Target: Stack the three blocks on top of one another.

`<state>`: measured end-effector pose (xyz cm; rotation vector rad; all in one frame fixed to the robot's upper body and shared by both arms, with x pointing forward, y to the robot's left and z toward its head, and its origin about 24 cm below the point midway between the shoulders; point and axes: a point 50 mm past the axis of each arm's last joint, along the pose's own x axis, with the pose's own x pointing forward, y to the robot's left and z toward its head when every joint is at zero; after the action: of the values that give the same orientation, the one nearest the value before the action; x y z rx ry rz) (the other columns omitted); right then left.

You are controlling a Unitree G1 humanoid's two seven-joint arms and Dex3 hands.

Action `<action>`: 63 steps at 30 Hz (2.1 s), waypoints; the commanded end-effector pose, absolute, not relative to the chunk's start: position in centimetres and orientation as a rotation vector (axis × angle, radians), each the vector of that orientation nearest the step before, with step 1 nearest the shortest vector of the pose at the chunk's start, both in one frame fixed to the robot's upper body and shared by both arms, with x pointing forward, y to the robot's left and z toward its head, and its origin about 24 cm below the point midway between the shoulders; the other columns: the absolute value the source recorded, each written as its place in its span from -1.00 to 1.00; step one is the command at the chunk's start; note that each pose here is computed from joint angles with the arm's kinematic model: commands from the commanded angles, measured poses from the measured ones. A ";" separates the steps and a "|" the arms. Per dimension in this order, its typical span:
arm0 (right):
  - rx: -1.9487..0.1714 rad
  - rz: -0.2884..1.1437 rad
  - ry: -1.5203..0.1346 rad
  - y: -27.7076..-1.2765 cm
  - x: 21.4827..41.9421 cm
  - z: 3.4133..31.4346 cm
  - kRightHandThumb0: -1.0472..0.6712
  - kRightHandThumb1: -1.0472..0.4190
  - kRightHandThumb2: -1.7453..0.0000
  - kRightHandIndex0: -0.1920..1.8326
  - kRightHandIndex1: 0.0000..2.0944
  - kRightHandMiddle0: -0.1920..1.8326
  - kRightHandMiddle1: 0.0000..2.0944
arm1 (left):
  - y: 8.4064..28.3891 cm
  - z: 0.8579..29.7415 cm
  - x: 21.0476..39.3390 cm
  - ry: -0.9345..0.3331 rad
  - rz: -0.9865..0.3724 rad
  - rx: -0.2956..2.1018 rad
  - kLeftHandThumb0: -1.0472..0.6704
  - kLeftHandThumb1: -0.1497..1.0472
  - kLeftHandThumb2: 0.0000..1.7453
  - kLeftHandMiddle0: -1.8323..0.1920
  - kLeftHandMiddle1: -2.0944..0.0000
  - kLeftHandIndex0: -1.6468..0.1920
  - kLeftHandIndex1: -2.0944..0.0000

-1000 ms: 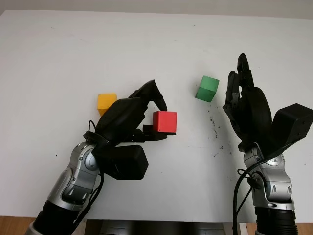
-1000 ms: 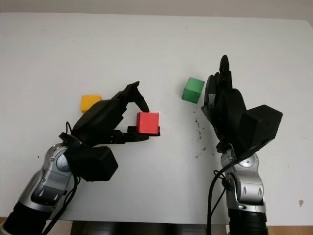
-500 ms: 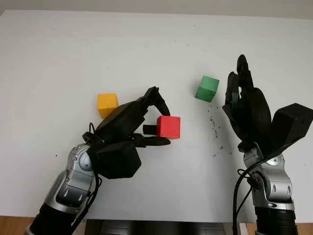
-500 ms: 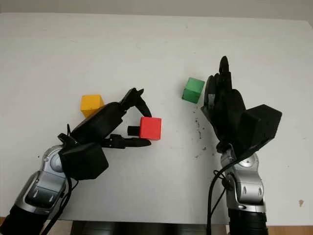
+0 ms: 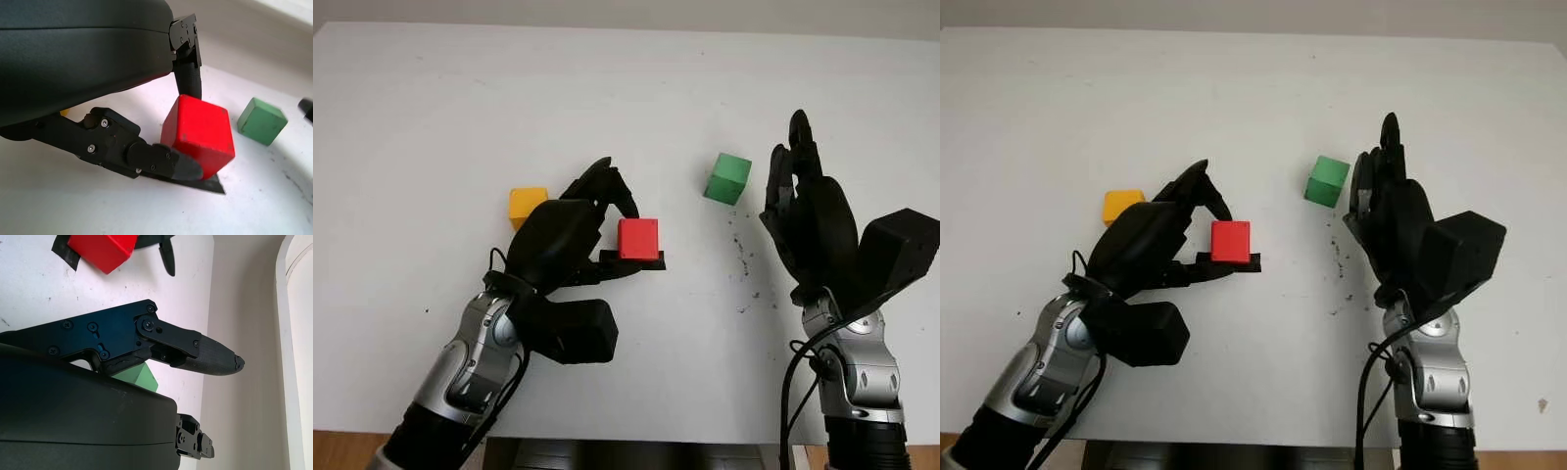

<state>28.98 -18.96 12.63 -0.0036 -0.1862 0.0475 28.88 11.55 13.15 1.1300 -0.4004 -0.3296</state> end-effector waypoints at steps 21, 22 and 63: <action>-0.008 0.036 -0.191 -19.1 28.8 12.8 -0.58 -1.00 0.19 -1.00 -1.00 -1.00 -1.00 | 11.9 15.1 27.5 -0.350 -0.525 0.878 -0.62 1.00 -0.73 1.00 1.00 1.00 0.98; -0.006 0.038 -0.191 -19.1 28.8 12.8 -0.58 -1.00 0.20 -1.00 -1.00 -1.00 -1.00 | 12.0 15.4 27.4 -0.386 -0.480 0.852 -0.64 1.00 -0.72 1.00 1.00 1.00 0.99; 0.000 0.049 -0.192 -19.0 29.3 13.3 -0.57 -1.00 0.20 -1.00 -1.00 -1.00 -1.00 | 25.0 24.7 32.4 -0.149 -0.189 1.541 -0.91 0.95 -0.94 1.00 1.00 0.70 0.96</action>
<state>29.31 -18.76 13.07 0.0044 -0.1854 0.0537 32.31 25.12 24.96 1.5354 -0.1417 -0.1886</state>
